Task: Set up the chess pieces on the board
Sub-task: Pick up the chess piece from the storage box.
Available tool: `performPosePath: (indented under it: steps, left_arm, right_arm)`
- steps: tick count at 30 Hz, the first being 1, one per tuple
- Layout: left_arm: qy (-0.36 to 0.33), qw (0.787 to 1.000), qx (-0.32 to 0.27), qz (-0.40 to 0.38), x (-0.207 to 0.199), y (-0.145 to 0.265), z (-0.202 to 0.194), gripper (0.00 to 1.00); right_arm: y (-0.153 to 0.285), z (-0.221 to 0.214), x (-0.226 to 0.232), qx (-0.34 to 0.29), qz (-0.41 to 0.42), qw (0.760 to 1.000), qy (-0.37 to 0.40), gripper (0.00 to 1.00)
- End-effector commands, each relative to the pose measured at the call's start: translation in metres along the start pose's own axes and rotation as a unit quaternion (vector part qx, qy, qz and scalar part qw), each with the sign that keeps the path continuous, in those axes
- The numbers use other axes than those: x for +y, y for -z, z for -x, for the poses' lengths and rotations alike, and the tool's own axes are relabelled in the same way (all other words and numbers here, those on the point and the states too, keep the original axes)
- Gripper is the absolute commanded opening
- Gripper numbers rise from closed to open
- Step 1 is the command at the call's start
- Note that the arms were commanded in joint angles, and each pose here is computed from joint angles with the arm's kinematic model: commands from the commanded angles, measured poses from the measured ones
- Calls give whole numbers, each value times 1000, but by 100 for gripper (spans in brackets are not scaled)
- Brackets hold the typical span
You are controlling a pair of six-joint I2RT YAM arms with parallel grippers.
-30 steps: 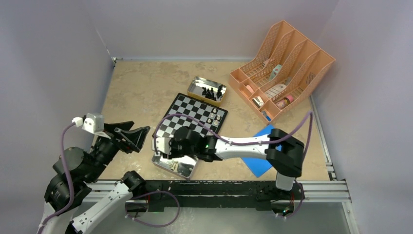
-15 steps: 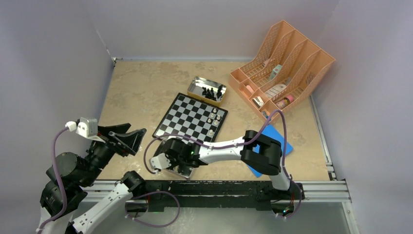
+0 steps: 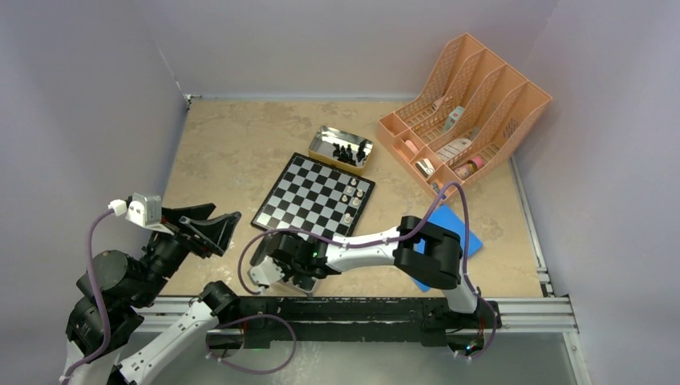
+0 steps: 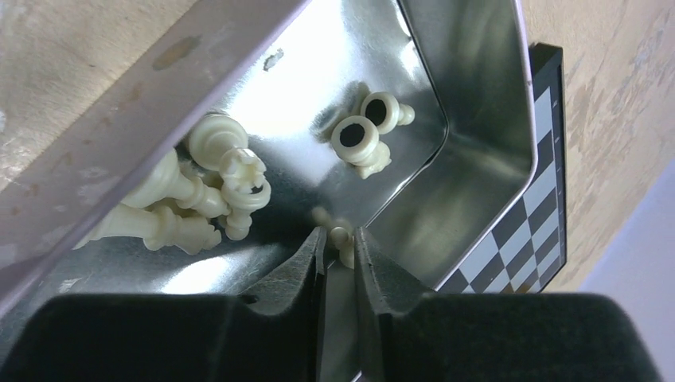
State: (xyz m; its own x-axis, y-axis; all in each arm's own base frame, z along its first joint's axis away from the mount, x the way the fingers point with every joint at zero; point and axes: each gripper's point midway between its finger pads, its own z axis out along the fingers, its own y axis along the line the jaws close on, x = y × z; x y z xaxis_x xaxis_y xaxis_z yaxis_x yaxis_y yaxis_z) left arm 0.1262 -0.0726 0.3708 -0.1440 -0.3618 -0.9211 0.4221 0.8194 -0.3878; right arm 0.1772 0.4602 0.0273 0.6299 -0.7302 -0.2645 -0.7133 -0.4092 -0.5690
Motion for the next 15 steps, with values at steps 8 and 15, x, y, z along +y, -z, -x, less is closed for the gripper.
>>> performPosePath:
  steps: [8,15]
  left_arm:
    - [5,1000,-11,-6,-4,-2,6,70]
    - [3,1000,4,-10,-6,-10,-3,69]
  right_arm:
    - [30,46,-13,-101,-15,995,6,6]
    - [82,72,-55,-254,-52,958,-122,6]
